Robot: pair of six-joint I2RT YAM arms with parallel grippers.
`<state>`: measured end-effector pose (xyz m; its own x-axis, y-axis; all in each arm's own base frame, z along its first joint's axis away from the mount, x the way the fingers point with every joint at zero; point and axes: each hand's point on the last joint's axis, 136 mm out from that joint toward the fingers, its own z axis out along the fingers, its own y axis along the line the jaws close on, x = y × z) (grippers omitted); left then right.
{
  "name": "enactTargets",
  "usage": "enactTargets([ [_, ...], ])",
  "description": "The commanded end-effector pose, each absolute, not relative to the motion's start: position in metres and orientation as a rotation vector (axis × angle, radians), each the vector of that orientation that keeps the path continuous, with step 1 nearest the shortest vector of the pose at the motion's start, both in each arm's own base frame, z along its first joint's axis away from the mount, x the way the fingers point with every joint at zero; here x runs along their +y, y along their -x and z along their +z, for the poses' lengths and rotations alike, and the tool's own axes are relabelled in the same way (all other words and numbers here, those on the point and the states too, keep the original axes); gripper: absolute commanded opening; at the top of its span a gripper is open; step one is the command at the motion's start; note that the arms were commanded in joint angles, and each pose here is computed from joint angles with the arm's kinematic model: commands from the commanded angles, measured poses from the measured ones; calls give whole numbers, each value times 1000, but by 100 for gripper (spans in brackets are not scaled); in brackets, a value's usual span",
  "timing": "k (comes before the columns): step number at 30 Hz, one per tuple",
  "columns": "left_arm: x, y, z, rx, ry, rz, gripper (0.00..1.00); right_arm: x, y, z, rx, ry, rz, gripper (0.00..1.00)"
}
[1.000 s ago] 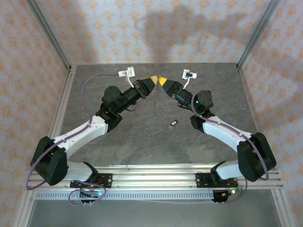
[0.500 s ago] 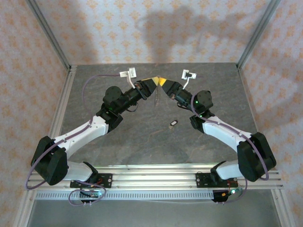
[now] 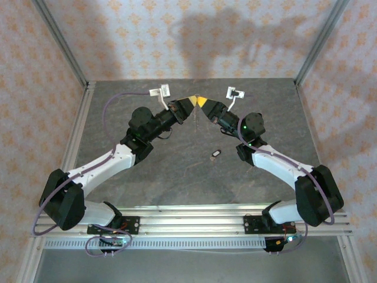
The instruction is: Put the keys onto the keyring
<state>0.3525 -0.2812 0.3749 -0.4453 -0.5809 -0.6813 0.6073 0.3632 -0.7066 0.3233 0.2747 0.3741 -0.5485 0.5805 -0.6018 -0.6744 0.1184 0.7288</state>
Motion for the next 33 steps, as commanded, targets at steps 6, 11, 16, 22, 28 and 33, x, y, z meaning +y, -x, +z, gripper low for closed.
enactTargets([
  [6,-289,-351,394,1471,-65,-1354,18,279,-316,378,1395,158,1631,0],
  [11,-290,-353,392,1474,-65,-1353,17,279,-316,375,1403,157,1627,0],
  [16,-292,-354,391,1479,-75,-1344,1,279,-315,374,1409,161,1620,0],
  [22,-292,-352,391,1491,-110,-1314,0,275,-316,374,1437,147,1581,2],
  [28,-290,-343,396,1528,-251,-1216,0,217,-323,384,1452,19,1435,46],
  [33,-292,-336,399,1563,-419,-1197,0,190,-317,396,1494,30,1331,49],
])
